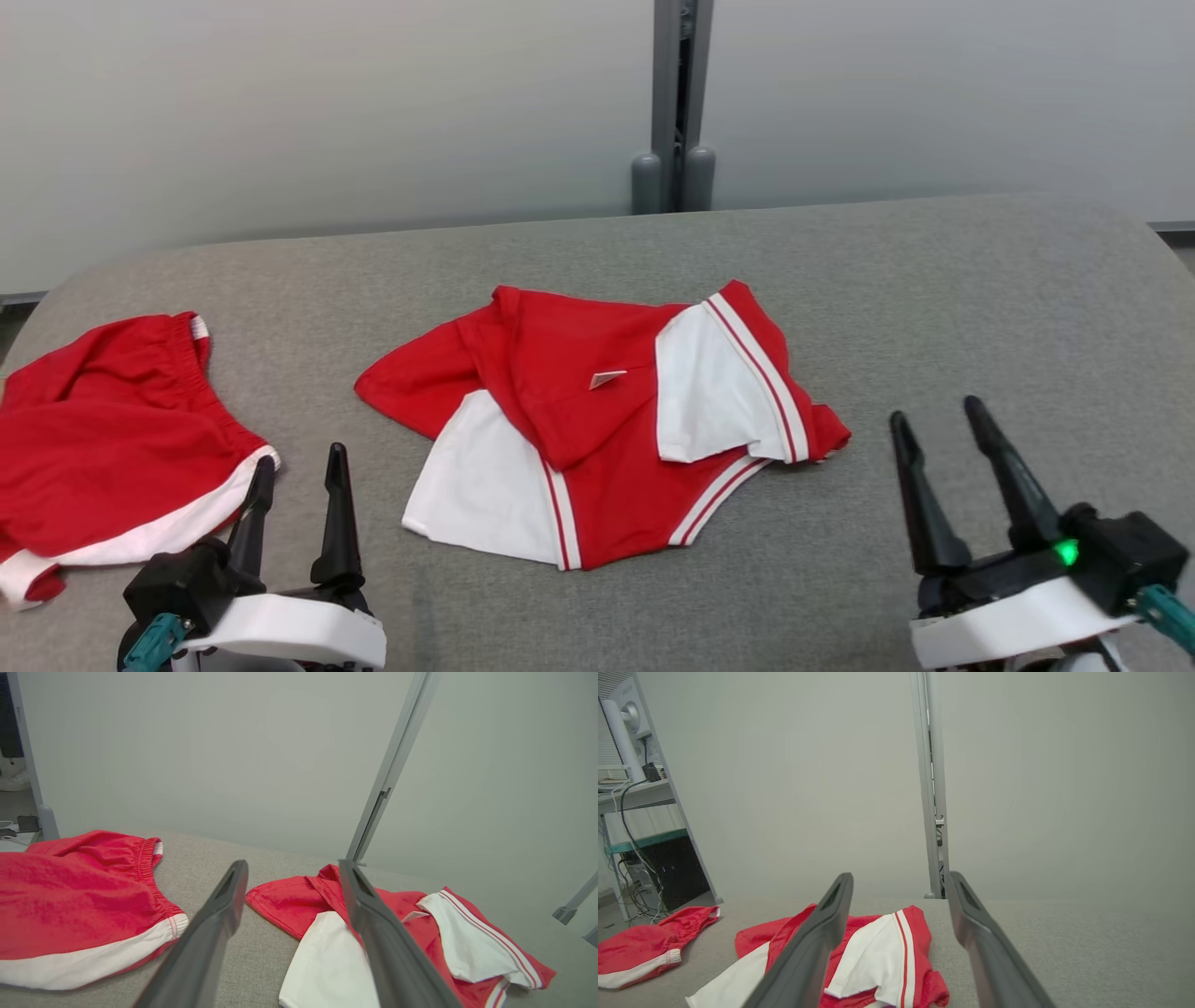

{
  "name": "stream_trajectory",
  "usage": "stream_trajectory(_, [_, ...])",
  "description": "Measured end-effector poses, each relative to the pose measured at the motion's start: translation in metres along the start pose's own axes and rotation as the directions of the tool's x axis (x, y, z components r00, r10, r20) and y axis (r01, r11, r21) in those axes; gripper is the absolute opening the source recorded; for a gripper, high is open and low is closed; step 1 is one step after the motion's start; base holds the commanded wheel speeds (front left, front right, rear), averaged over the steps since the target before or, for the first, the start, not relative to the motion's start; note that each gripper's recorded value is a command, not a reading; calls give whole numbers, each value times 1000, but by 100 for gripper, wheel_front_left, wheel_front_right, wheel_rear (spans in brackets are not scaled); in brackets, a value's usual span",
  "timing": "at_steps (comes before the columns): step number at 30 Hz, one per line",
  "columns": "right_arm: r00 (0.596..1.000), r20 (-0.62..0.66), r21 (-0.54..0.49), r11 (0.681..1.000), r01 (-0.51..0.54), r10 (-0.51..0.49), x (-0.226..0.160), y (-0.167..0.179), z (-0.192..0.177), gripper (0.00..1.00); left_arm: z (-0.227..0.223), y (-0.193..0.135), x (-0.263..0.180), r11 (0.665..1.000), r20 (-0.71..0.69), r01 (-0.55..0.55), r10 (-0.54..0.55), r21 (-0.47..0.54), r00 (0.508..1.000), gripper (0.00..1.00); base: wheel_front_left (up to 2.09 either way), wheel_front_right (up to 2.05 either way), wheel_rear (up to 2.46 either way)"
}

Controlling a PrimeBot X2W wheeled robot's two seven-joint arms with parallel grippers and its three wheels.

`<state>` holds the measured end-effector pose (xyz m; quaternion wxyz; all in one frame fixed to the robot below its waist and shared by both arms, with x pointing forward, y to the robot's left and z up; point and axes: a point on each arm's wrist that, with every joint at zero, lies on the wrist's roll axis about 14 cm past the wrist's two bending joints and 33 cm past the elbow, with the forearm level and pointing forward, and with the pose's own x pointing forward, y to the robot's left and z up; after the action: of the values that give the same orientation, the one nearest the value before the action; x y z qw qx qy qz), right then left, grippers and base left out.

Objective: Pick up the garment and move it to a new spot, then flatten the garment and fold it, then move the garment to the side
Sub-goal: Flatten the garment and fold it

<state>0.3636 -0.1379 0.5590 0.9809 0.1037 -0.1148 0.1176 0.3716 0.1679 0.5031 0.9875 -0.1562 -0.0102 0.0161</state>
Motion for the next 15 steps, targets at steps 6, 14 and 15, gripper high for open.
stream_trajectory(6, [967, -165, 20, 981, -192, 193, 16, 52, -48, 100, 7, 13, -6, 999, 21, -42, 42, -1, 999, 100, 0, 0, 0])
stream_trajectory(14, [812, -358, 80, 881, -467, 462, 27, 134, -97, 100, 14, 41, -21, 992, 43, -128, 128, -8, 991, 100, 0, 0, 0])
stream_trajectory(15, [784, -379, 87, 862, -500, 493, 27, 145, -103, 100, 14, 44, -23, 990, 44, -138, 139, -10, 989, 100, 0, 0, 0])
